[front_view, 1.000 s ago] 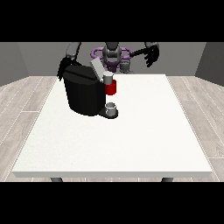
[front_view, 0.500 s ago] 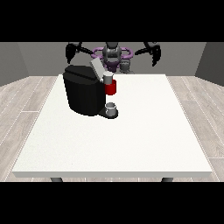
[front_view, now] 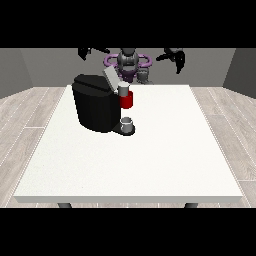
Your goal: Insert the coffee pod into the coffee machine and close the lid
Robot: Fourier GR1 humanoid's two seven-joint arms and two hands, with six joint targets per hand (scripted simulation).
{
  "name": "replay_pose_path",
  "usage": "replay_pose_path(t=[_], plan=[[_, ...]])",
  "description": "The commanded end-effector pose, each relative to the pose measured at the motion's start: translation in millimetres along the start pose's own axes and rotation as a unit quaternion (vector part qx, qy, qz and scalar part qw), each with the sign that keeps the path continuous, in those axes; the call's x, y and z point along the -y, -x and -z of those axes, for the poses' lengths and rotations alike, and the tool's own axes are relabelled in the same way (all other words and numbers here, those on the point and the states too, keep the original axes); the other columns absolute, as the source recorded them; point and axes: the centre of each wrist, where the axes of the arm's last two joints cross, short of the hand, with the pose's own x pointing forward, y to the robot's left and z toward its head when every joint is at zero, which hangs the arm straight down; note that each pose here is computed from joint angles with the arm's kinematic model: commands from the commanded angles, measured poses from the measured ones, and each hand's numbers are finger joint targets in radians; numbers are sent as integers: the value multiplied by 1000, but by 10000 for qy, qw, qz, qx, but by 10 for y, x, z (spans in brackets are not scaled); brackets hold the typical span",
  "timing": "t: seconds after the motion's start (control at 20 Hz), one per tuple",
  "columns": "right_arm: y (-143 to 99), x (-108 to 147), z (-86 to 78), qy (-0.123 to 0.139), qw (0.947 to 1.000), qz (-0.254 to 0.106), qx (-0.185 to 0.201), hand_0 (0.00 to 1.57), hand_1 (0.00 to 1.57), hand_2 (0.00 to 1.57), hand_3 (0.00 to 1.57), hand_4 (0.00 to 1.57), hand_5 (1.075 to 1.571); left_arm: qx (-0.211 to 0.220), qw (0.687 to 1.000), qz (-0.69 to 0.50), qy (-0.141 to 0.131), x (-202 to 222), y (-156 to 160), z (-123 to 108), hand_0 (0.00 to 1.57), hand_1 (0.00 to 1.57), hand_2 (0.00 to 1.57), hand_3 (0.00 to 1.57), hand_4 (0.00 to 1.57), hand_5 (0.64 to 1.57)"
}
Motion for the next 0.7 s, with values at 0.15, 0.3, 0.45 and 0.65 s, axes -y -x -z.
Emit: replay_pose_path(t=[0.15, 0.3, 0.45, 0.65], plan=[[-340, 236, 332, 144, 9992, 293, 218, 0, 0, 0, 0, 108, 1571, 460, 9988, 160, 29, 74, -348, 23, 0, 0, 0, 0, 356, 1571], [-464, 348, 427, 120, 9970, 707, 285, 0, 0, 0, 0, 0, 1571, 718, 9974, 75, -63, 43, -336, -46, 0, 0, 0, 0, 346, 1571], [-549, 330, 527, 31, 9960, 891, 54, 0, 0, 0, 0, 92, 1571, 753, 9970, 190, -69, 12, -542, -36, 0, 0, 0, 0, 282, 1571], [-378, 383, 533, 96, 9950, 982, -167, 0, 0, 0, 0, 168, 1571, 854, 9962, 189, -20, 184, -540, -199, 0, 0, 0, 0, 371, 1571]])
